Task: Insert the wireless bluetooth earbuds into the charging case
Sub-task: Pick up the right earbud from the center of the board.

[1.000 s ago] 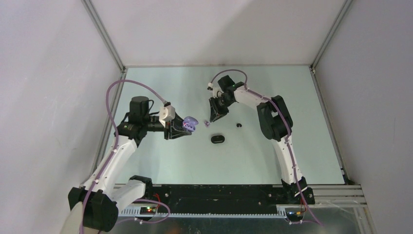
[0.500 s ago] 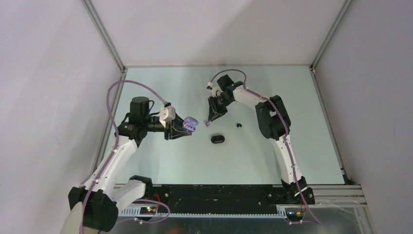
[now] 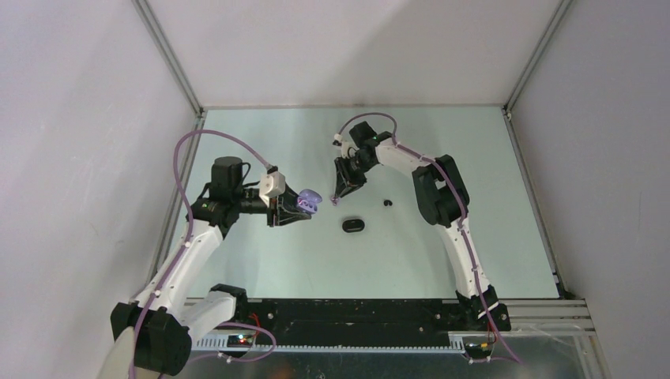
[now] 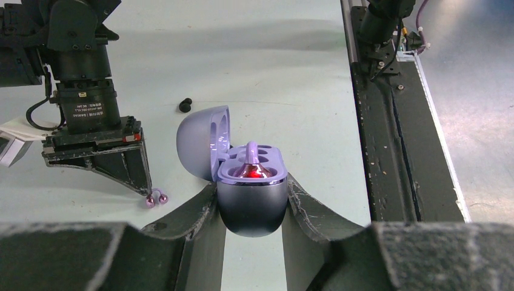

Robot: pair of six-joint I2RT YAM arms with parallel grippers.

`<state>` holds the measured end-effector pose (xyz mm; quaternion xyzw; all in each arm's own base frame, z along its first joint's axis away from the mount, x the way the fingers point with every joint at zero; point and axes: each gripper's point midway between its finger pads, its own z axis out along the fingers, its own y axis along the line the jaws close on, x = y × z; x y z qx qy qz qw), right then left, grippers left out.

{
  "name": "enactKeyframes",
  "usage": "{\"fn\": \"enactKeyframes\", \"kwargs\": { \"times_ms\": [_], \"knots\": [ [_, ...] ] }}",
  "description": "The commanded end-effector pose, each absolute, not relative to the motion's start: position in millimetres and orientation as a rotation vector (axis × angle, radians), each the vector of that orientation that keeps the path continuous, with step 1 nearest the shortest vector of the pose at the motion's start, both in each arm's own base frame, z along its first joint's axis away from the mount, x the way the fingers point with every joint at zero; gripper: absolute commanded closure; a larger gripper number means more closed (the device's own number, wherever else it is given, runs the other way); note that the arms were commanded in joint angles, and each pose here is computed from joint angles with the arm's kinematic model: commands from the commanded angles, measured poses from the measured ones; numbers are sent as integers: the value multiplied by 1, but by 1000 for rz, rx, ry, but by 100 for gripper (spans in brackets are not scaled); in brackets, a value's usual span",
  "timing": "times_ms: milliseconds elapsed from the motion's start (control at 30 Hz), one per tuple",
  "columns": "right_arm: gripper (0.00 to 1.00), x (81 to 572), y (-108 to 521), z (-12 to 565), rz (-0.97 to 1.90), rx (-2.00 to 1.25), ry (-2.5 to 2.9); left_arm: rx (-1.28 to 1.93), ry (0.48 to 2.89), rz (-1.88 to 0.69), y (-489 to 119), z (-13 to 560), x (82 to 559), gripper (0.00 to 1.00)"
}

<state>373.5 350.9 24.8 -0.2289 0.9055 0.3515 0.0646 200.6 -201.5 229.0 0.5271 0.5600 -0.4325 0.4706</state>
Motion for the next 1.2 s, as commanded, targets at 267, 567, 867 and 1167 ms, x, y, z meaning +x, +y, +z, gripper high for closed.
{"fn": "enactKeyframes", "kwargs": {
  "times_ms": [267,567,867,1167],
  "knots": [
    [69,366,355,12,1088,-702,2776,1308,1339,-1040,-203,233,200,100],
    [74,361,362,14,1192,-684,2767,1310,1339,-1039,-203,232,200,100],
    [91,362,365,48,1306,-745,2639,1309,1344,-1037,-203,232,201,100],
    [96,370,340,136,1326,-850,2315,1301,1357,-1058,-206,230,203,100]
  ]
}}
